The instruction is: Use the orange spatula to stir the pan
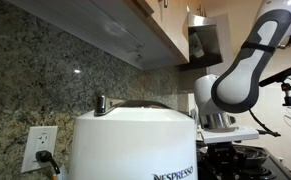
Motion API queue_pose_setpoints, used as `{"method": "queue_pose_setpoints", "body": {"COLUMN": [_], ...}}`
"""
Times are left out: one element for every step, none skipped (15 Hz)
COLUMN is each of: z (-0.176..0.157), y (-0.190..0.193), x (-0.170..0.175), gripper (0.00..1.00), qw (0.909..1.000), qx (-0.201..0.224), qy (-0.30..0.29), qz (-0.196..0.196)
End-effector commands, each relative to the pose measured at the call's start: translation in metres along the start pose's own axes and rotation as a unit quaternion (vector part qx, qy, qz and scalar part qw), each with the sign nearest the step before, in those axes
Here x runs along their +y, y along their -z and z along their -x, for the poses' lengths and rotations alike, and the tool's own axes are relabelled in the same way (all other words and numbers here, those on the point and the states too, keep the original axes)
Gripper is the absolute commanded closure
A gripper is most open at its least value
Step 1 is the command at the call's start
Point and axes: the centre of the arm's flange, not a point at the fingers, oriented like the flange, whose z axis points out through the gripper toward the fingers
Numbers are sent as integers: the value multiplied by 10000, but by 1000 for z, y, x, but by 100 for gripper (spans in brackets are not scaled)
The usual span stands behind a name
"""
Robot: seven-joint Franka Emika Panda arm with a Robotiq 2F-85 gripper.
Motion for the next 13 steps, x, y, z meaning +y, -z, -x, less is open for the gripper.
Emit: {"method": "queue_pose_setpoints", "body": {"z": [-9, -11, -12, -12, -10, -6, -1, 8, 15, -10, -5, -1, 3], "y": [-1, -1, 1, 6, 16, 29, 43, 62, 79, 37, 53, 63, 70], "x": [-6, -7, -6, -4, -2, 2, 6, 14, 19, -4, -2, 1, 5], "gripper": [38, 29, 23, 16, 7, 2, 0, 0, 0, 0, 0, 0, 0], "qw": [9998, 9997, 9997, 9995, 9994, 9989, 9983, 9964, 9946, 9975, 9965, 9960, 9959], "qx": [33, 48, 96, 167, 199, 366, 444, 690, 794, 570, 662, 691, 690], "qy": [34, 35, -12, -105, -189, -276, -367, -476, -618, -411, -491, -512, -521], "qz": [202, 217, 235, 256, 222, 114, 49, -109, -246, -45, -145, -222, -271]}}
